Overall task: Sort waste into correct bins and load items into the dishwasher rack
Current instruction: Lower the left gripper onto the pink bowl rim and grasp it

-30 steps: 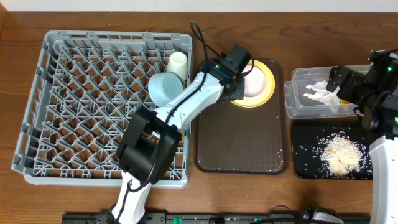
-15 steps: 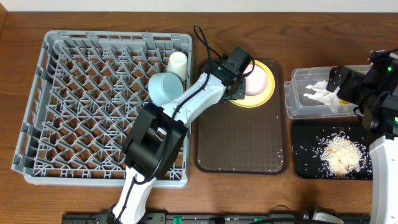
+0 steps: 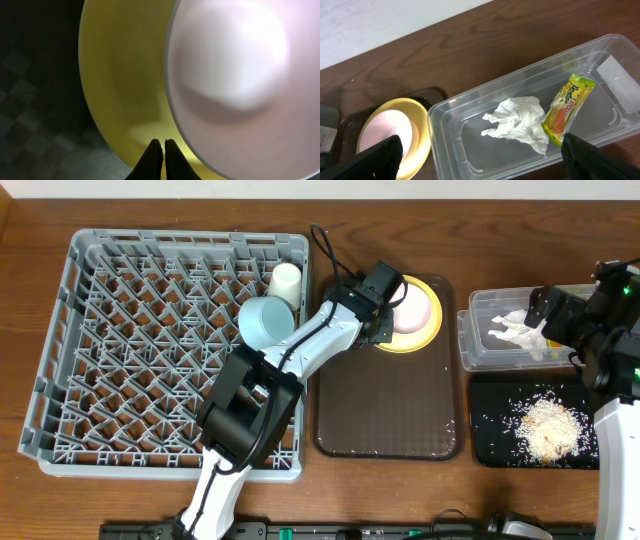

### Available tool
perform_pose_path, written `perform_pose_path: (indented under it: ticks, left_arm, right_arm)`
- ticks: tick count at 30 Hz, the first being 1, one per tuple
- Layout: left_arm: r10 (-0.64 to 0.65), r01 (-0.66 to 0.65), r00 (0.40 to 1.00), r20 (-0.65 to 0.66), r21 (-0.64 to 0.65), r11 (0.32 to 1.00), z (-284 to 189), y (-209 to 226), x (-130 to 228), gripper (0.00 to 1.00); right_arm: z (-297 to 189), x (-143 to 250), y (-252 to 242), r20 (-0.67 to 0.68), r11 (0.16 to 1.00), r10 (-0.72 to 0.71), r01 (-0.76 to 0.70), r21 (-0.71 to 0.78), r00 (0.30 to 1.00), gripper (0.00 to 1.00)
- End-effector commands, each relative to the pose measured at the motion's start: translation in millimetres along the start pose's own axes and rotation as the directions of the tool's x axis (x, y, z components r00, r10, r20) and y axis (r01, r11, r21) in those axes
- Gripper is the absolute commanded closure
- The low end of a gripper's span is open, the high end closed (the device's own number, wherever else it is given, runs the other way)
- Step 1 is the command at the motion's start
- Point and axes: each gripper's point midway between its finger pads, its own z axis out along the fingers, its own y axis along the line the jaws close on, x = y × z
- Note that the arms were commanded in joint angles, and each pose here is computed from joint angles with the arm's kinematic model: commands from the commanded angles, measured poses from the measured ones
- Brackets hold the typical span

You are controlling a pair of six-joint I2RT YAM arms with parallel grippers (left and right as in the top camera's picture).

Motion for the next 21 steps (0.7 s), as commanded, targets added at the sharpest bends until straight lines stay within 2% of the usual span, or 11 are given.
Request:
perform_pose_path:
  ticks: [1, 17, 21]
  left_arm:
    - [-0.001, 0.001, 1.0, -0.02, -0.03, 1.0, 7, 7, 7, 0.91]
    - [-0.009, -0.004, 0.991, -0.13, -0.096, 0.995, 3, 23, 34, 0.91]
    - [-0.018, -0.006, 0.981, -0.195, -0.121, 0.993, -1, 30, 50, 0.91]
  right_arm:
    - [-4, -7, 1, 0.018, 1.0, -0.011, 0.012, -0.005, 1.0, 0.01]
    - [-4, -7, 1, 0.018, 1.0, -0.011, 0.012, -0.005, 1.0, 0.01]
    - [-4, -7, 1, 0.018, 1.0, -0.011, 0.012, -0.005, 1.0, 0.01]
